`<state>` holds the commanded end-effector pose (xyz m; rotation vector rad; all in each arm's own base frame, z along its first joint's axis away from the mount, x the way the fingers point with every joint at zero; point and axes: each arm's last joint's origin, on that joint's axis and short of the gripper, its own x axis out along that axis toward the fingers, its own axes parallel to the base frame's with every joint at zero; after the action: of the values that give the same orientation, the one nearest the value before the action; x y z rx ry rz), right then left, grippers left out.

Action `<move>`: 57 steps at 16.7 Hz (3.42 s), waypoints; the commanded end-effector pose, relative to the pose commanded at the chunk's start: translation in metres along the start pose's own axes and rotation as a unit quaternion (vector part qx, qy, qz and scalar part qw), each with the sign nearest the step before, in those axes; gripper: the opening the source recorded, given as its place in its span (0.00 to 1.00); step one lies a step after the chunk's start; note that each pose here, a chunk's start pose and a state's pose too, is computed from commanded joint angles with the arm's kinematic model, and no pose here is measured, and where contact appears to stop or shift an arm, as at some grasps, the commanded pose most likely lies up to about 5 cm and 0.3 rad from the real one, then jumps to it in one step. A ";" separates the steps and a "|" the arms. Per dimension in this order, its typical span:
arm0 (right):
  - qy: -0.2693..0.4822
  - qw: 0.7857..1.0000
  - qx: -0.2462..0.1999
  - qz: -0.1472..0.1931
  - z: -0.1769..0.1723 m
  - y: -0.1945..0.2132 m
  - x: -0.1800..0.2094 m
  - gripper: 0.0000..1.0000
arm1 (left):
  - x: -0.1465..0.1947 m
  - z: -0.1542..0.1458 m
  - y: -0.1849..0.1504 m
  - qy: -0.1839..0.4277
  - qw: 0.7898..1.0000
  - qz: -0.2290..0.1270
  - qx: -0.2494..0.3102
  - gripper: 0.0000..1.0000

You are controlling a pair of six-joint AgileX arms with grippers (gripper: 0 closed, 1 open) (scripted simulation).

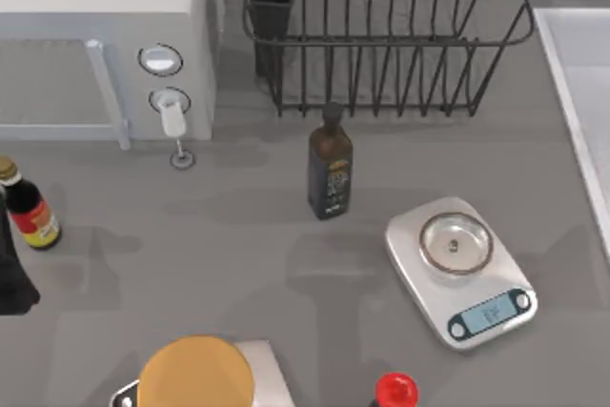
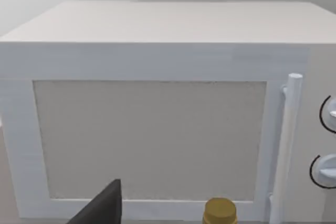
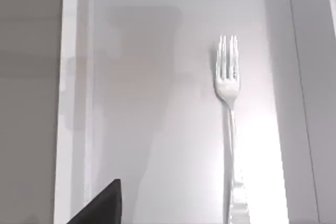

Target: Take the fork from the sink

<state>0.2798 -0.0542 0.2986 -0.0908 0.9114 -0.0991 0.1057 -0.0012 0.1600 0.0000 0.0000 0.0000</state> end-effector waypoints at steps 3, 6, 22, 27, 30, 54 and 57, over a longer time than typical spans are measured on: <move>0.112 0.994 -0.003 0.012 0.038 -0.023 0.063 1.00 | 0.000 0.000 0.000 0.000 1.000 0.000 0.000 1.00; 0.206 0.978 -0.002 0.030 0.052 -0.043 0.130 1.00 | 0.000 0.000 0.000 0.000 1.000 0.000 0.000 1.00; 0.326 0.943 0.000 0.065 0.033 -0.066 0.234 1.00 | 0.000 0.000 0.000 0.000 1.000 0.000 0.000 1.00; 0.316 0.947 0.001 0.061 -0.009 -0.059 0.297 1.00 | 0.000 0.000 0.000 0.000 1.000 0.000 0.000 1.00; 0.318 0.946 0.001 0.062 -0.038 -0.054 0.328 1.00 | 0.000 0.000 0.000 0.000 1.000 0.000 0.000 1.00; 0.323 0.944 0.002 0.063 -0.049 -0.052 0.336 0.00 | 0.000 0.000 0.000 0.000 1.000 0.000 0.000 1.00; 0.323 0.944 0.002 0.063 -0.049 -0.052 0.336 0.00 | 0.000 0.000 0.000 0.000 1.000 0.000 0.000 1.00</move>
<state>0.4433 -0.1490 0.0114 0.0078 1.5708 -0.0078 0.1057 -0.0012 0.1600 0.0000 0.0000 0.0000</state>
